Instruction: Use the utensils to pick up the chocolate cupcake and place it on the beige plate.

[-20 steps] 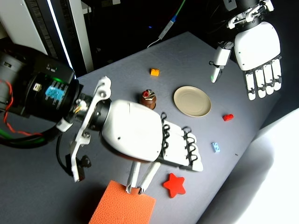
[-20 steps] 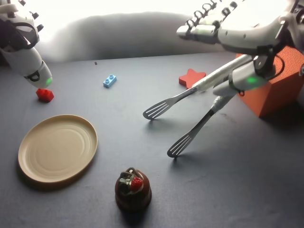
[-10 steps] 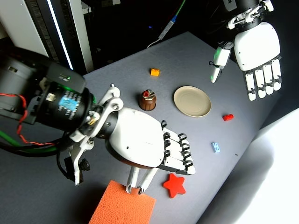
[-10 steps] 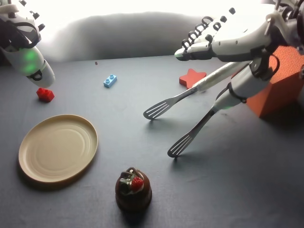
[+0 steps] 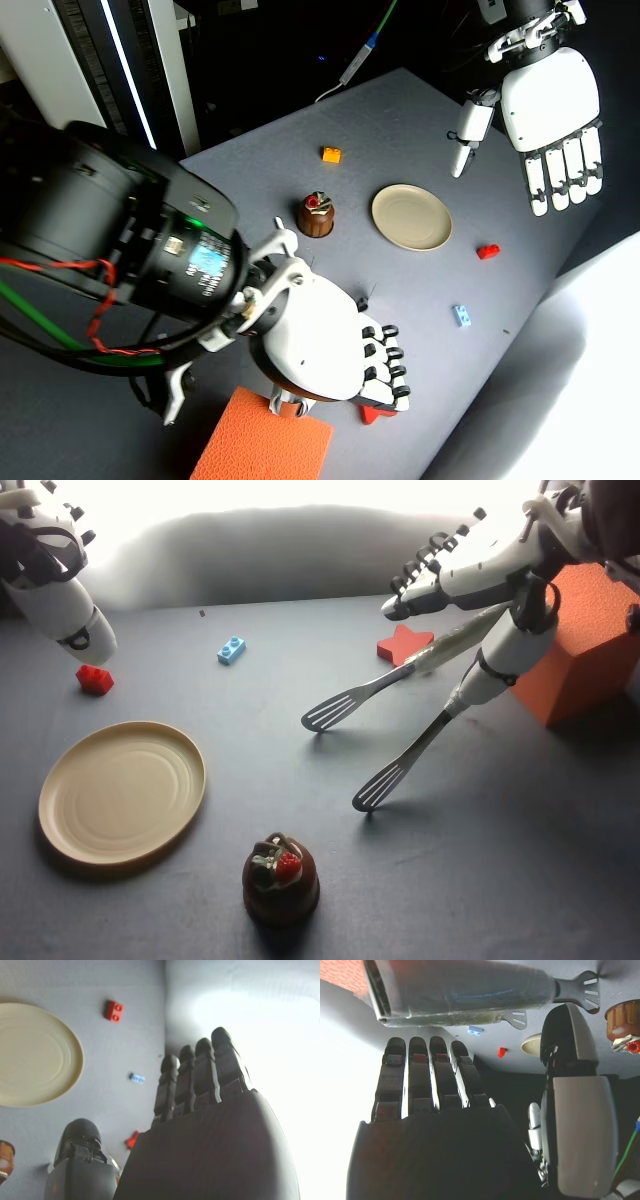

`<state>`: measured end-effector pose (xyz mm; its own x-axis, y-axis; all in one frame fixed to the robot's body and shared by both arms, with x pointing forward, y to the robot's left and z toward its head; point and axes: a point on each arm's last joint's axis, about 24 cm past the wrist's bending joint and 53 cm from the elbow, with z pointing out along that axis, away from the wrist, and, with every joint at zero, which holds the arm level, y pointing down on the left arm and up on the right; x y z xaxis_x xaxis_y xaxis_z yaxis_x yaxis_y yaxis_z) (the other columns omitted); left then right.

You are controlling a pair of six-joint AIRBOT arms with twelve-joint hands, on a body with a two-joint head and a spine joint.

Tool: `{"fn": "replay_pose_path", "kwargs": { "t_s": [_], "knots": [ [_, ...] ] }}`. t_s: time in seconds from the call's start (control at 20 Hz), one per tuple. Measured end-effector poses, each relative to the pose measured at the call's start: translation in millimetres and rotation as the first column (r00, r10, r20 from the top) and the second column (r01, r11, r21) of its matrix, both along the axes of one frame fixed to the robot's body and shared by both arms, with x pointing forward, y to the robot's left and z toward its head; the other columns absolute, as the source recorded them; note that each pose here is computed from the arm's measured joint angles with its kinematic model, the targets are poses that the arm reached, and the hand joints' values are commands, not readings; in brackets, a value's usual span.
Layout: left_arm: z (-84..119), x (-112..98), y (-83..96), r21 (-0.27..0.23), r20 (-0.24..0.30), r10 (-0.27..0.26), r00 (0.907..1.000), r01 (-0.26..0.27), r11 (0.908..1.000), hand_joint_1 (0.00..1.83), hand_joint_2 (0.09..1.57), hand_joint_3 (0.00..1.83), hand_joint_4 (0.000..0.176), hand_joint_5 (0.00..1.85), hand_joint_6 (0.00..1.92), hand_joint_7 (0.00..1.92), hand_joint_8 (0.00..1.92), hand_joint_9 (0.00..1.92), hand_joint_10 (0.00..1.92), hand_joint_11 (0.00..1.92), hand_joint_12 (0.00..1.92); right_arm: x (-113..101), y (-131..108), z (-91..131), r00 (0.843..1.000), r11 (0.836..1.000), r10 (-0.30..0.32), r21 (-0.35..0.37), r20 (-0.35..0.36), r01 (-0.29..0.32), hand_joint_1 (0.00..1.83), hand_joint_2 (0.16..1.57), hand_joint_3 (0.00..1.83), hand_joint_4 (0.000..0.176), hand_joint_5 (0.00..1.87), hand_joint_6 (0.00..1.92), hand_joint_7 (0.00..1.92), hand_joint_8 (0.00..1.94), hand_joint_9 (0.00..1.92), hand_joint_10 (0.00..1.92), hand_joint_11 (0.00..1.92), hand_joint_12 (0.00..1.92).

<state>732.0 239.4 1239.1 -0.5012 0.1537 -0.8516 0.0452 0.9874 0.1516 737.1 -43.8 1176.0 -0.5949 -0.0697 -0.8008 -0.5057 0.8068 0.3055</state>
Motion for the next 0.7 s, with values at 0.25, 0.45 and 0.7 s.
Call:
{"fn": "replay_pose_path", "kwargs": {
  "t_s": [0.25,0.45,0.7],
  "knots": [
    [-0.5,-0.1,-0.3,-0.001,-0.001,-0.001,1.0000,0.001,1.0000,0.06,1.09,0.00,0.000,0.12,0.00,0.08,0.00,0.04,0.00,0.00,0.10,0.8,-2.0,-6.8,0.999,1.000,-0.011,-0.011,-0.036,0.010,0.58,1.02,0.00,0.000,0.00,0.00,0.00,0.00,0.00,0.00,0.00,0.00],
    [-1.1,-0.4,-1.0,-0.004,-0.004,-0.003,1.0000,0.003,1.0000,0.03,1.09,0.00,0.000,0.10,0.00,0.06,0.00,0.02,0.00,0.00,0.09,0.2,-2.9,-9.6,0.999,1.000,-0.009,-0.024,-0.042,0.008,0.60,1.01,0.00,0.000,0.00,0.00,0.00,0.00,0.00,0.00,0.00,0.00],
    [-1.2,-0.4,-0.9,-0.004,-0.004,-0.002,1.0000,0.002,1.0000,0.05,1.09,0.00,0.000,0.11,0.00,0.05,0.00,0.01,0.00,0.00,0.08,1.1,2.6,-18.6,0.999,0.999,0.000,-0.047,-0.039,-0.001,0.63,1.02,0.00,0.000,0.00,0.00,0.00,0.00,0.00,0.00,0.00,0.00]
  ]
}}
